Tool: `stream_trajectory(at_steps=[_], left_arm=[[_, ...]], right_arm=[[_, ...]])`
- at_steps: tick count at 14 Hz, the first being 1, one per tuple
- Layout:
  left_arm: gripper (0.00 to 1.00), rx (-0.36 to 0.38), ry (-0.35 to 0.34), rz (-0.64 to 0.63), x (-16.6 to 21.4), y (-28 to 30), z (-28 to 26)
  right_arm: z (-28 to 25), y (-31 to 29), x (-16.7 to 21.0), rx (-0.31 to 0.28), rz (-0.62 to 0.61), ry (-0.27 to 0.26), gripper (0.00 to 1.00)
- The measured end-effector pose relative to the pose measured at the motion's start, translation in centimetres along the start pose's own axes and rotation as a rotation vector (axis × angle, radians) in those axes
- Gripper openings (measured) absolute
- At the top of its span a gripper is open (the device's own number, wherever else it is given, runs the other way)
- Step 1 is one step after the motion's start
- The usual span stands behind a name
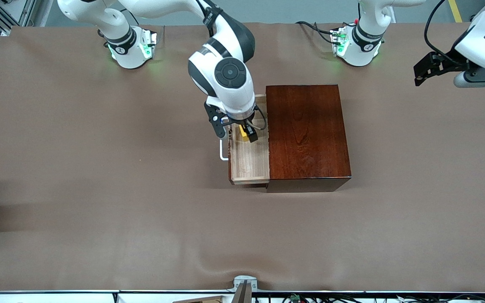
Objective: Open drawer, take yellow block, close drawer
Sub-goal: 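Lower the right gripper into the drawer and grasp the yellow cube, then lift the cube out with the right gripper while the left gripper returns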
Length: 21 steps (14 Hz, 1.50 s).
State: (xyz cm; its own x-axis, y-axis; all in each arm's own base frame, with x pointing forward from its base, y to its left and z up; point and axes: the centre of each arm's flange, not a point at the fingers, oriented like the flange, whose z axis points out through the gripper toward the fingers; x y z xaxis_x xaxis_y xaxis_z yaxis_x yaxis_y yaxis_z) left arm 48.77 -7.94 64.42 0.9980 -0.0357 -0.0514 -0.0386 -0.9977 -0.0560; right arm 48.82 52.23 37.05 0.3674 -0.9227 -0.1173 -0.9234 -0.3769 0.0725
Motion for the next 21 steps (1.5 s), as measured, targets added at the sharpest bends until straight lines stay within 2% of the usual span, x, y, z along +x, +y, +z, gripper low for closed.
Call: stream_trajectory(at_steps=[7,11,12,15,21], left_arm=[[1.00,0.001,0.000,0.003,0.0,0.2,0.0],[1.00,0.001,-0.001,0.004,0.0,0.2,0.1],[1.00,0.001,-0.001,0.005,0.0,0.3,0.1],[1.00,0.002,-0.001,0.009,0.0,0.5,0.1],[1.00,0.003,-0.001,0.013,0.0,0.7,0.1]], right_arm=[[2.5,-0.2,0.0,-0.029,0.037,0.013,1.00],[4.1,-0.2,-0.8,-0.025,0.045,0.014,1.00],[4.3,-0.1,-1.1,-0.023,0.043,0.014,0.93],[4.3,0.0,-1.4,-0.022,0.047,0.014,0.57],[3.8,-0.3,-1.3,-0.011,0.053,0.012,0.56]])
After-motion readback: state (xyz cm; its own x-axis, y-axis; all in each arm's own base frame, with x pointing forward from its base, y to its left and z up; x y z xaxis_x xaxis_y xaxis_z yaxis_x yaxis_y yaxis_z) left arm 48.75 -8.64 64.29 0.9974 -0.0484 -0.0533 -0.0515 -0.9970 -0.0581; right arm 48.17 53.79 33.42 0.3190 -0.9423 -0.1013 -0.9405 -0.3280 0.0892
